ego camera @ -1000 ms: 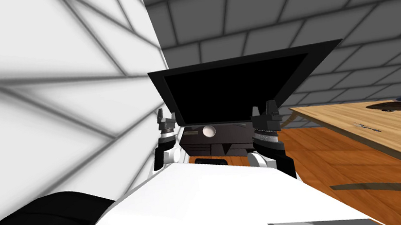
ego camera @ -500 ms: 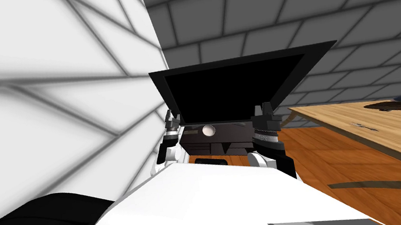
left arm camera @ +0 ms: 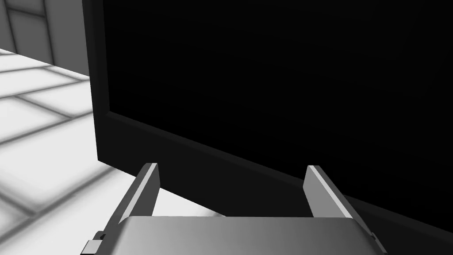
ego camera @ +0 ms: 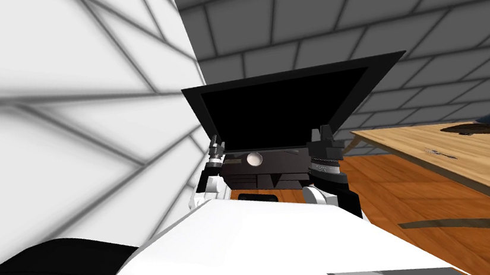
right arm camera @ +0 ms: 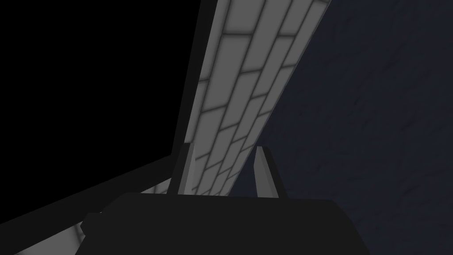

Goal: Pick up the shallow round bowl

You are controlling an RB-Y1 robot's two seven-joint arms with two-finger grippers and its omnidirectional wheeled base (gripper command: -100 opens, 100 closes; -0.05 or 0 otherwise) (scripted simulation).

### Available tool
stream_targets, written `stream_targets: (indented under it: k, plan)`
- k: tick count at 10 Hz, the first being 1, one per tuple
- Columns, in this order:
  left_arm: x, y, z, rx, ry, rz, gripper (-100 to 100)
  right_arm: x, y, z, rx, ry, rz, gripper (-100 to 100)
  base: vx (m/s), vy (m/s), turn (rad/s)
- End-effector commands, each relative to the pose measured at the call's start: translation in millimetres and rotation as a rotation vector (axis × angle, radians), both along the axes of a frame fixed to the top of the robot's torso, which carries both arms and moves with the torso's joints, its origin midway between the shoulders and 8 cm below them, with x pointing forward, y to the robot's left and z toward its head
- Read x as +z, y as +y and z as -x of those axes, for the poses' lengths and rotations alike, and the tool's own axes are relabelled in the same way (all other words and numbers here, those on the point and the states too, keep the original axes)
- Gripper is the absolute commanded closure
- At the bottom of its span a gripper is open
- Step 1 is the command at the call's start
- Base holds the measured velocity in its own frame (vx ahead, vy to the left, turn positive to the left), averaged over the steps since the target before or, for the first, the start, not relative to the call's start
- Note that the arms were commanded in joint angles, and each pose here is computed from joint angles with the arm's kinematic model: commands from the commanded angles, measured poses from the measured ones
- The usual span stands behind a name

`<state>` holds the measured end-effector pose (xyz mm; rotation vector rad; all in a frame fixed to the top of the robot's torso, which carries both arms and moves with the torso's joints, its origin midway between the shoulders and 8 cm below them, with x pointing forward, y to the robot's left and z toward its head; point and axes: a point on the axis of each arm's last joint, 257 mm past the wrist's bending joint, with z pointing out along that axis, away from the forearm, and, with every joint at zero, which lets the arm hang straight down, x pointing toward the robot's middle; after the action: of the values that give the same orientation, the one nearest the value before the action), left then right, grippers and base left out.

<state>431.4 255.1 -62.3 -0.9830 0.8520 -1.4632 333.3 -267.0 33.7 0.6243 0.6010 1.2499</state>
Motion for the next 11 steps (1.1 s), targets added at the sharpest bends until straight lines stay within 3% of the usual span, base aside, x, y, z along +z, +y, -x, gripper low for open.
stream_targets:
  k: [1,2,3,4,6,8,11]
  plan:
    - [-20.4,-7.8,-15.2,-0.024,0.064,0.002,-100,0.0,0.0,0.0,0.0,0.0,0.0,0,-0.016,-0.002,-0.025]
    - [-24.4,-8.1,-16.5,-0.025,0.08,0.002,-100,0.0,0.0,0.0,0.0,0.0,0.0,0,-0.015,-0.003,-0.018]
    - [-41.2,-13.7,-27.3,-0.042,0.134,0.002,-100,0.0,0.0,0.0,0.0,0.0,0.0,0,-0.019,-0.005,-0.026]
    - [-41.2,-13.7,-27.3,-0.042,0.134,0.002,-100,0.0,0.0,0.0,0.0,0.0,0.0,0,-0.016,-0.001,-0.012]
    - [-58.7,-19.9,-37.9,-0.059,0.19,0.001,-100,0.0,0.0,0.0,0.0,0.0,0.0,0,-0.017,-0.001,-0.022]
    - [-83.1,-34.2,-56.5,-0.096,0.27,-0.003,-100,0.0,0.0,0.0,0.0,0.0,0.0,0,-0.025,0.0,-0.049]
    - [-115.2,-41.6,-66.7,-0.114,0.369,-0.009,-100,0.0,0.0,0.0,0.0,0.0,0.0,0,-0.022,0.003,-0.03]
